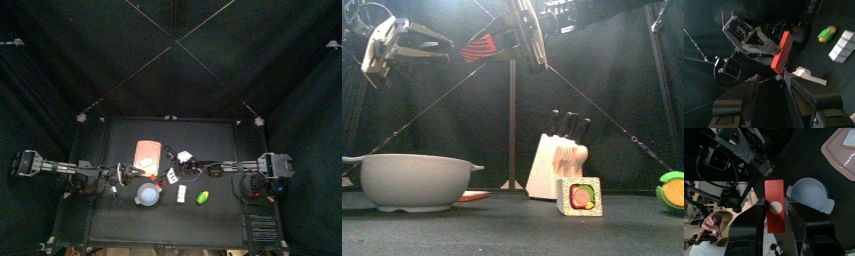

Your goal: Hand over salmon

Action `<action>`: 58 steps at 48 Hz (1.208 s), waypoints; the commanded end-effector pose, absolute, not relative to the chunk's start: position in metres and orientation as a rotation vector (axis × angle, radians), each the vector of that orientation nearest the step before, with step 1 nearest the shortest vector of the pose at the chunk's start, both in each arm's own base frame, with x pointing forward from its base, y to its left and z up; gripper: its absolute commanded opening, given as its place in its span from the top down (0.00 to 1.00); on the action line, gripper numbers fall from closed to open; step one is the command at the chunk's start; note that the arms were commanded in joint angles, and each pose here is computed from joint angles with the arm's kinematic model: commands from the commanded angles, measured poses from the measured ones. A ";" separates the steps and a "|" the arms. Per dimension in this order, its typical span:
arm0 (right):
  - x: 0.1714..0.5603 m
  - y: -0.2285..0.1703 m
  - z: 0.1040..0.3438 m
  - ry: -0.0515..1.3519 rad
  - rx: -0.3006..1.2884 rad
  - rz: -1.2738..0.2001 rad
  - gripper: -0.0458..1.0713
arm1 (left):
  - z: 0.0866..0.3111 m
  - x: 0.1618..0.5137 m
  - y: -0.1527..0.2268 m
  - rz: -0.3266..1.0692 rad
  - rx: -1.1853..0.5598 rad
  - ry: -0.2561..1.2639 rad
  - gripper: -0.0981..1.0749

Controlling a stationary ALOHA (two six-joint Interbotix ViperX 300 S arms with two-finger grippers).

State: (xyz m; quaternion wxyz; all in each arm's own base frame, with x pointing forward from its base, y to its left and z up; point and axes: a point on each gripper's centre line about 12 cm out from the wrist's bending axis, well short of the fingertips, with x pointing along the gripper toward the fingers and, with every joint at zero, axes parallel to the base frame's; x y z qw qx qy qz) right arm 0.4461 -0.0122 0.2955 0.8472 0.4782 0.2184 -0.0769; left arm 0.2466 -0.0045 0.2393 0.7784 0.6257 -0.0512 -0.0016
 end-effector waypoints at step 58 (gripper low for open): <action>0.440 -0.018 0.324 0.288 1.052 -0.160 0.48 | 0.218 0.292 -0.008 0.287 1.902 -0.171 0.21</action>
